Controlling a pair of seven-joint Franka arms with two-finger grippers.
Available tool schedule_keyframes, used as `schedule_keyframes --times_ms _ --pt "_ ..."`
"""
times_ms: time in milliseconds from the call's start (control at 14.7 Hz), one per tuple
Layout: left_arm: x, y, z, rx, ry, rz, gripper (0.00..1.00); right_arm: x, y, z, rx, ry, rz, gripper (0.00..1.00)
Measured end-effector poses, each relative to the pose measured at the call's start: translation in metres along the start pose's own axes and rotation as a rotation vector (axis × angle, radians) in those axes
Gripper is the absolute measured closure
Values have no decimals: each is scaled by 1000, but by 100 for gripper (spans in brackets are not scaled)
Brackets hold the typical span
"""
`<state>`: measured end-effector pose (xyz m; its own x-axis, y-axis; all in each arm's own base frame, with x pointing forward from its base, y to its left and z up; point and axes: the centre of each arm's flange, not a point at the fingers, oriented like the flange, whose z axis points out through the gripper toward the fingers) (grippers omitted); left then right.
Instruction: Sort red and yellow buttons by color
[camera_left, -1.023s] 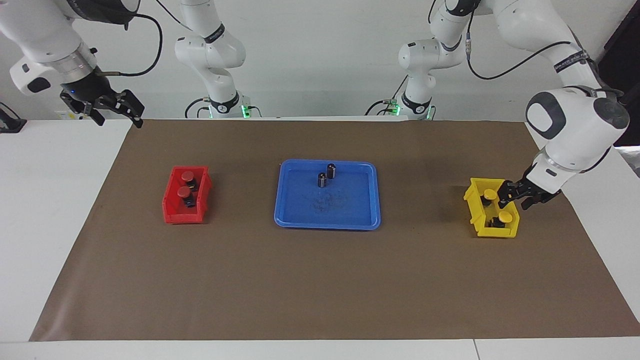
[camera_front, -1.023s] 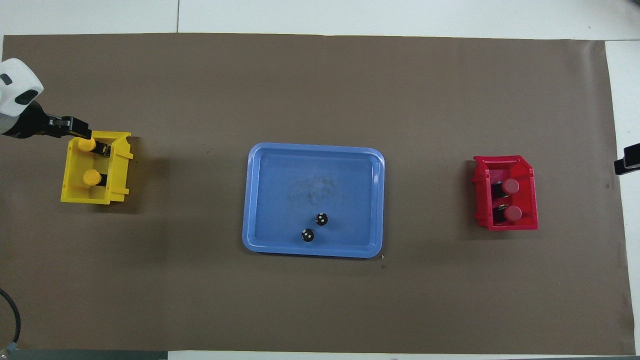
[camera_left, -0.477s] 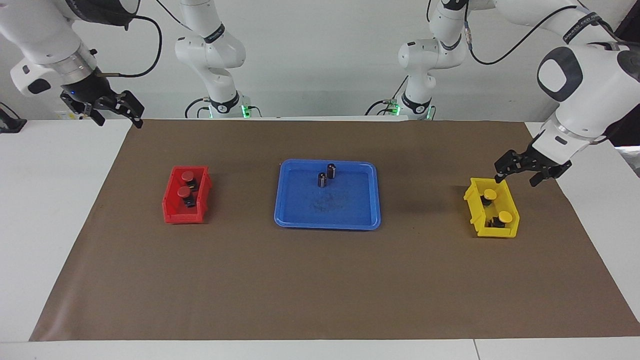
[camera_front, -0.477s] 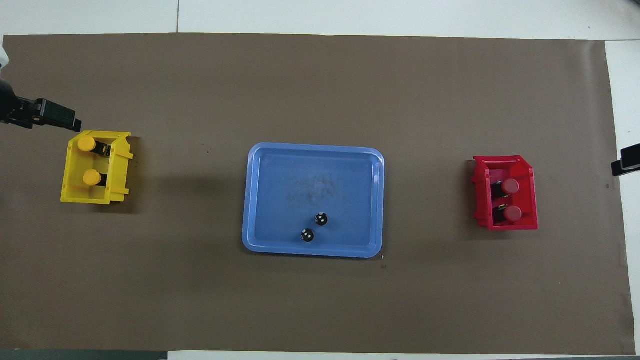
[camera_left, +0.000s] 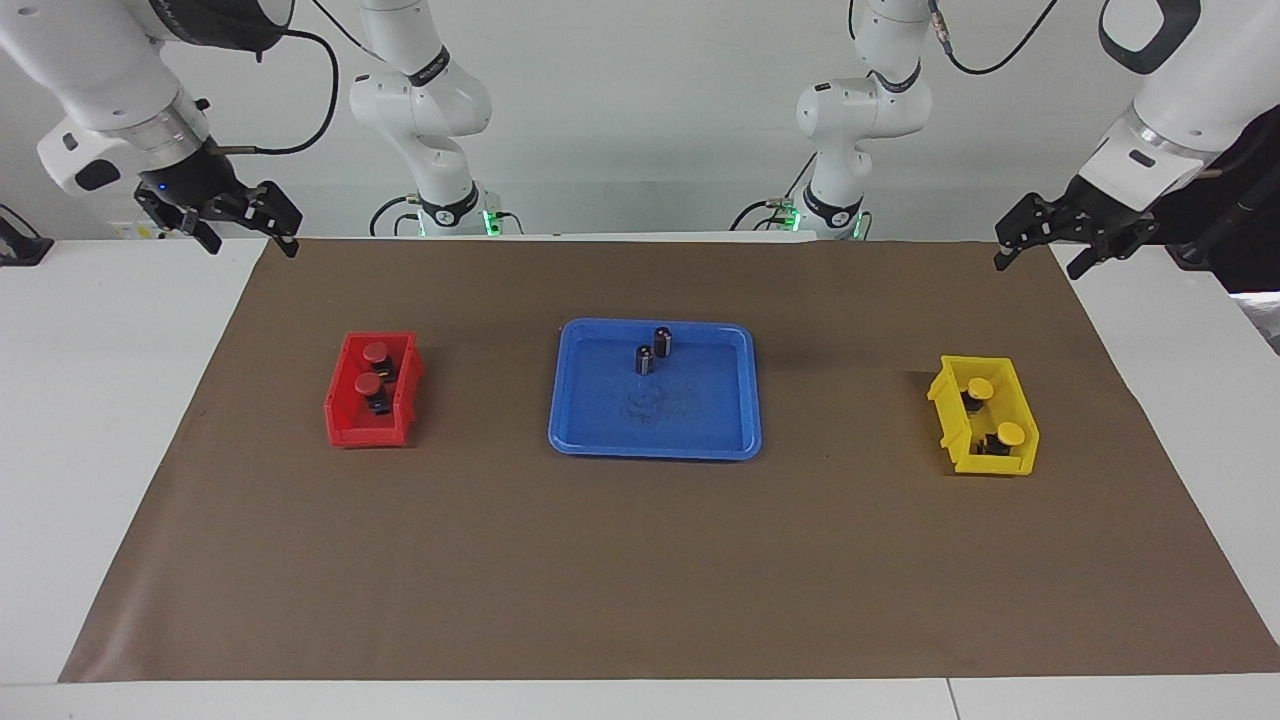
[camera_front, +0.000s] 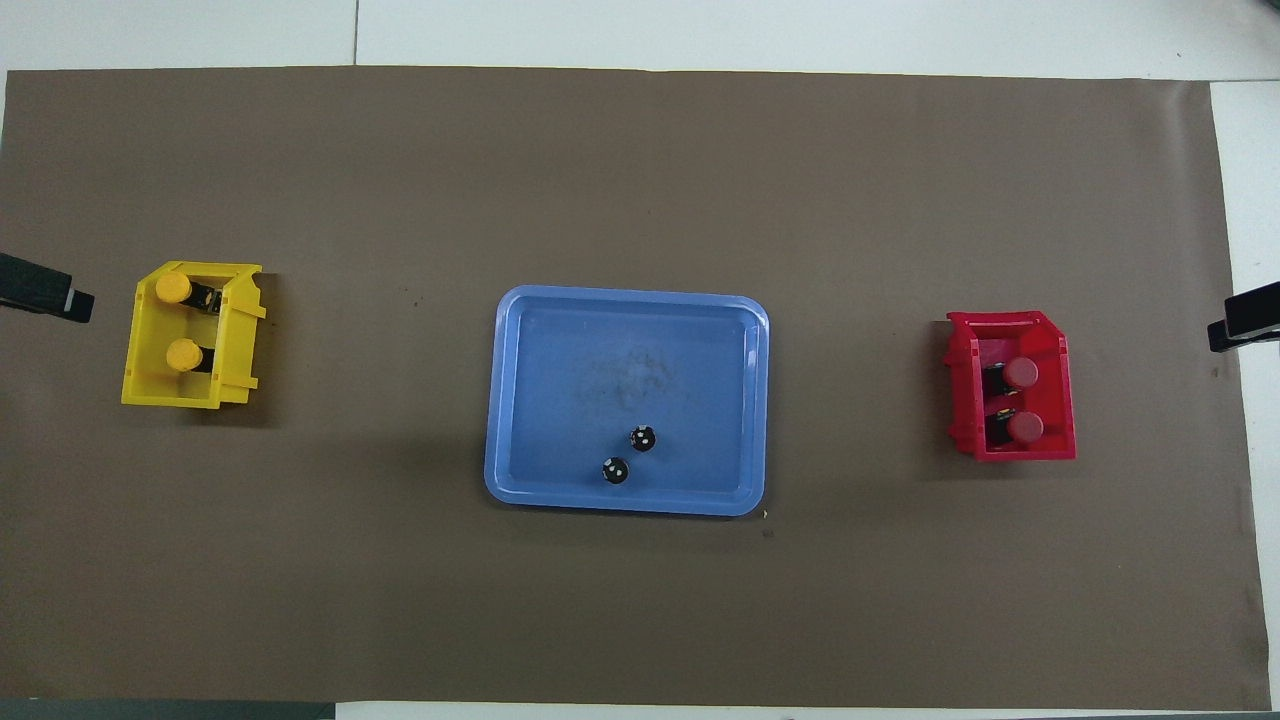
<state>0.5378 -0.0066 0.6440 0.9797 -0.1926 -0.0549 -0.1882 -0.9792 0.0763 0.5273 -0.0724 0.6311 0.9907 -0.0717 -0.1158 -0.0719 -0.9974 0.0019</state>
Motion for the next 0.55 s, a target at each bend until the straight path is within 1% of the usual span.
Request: schedule_keyframes --times_ms 136,545 --pt "-2 2 0 6 -3 -3 0 0 -6 0 -1 0 -11 0" --pt "1 21 2 66 -14 -11 0 0 -8 0 -2 -1 -15 0"
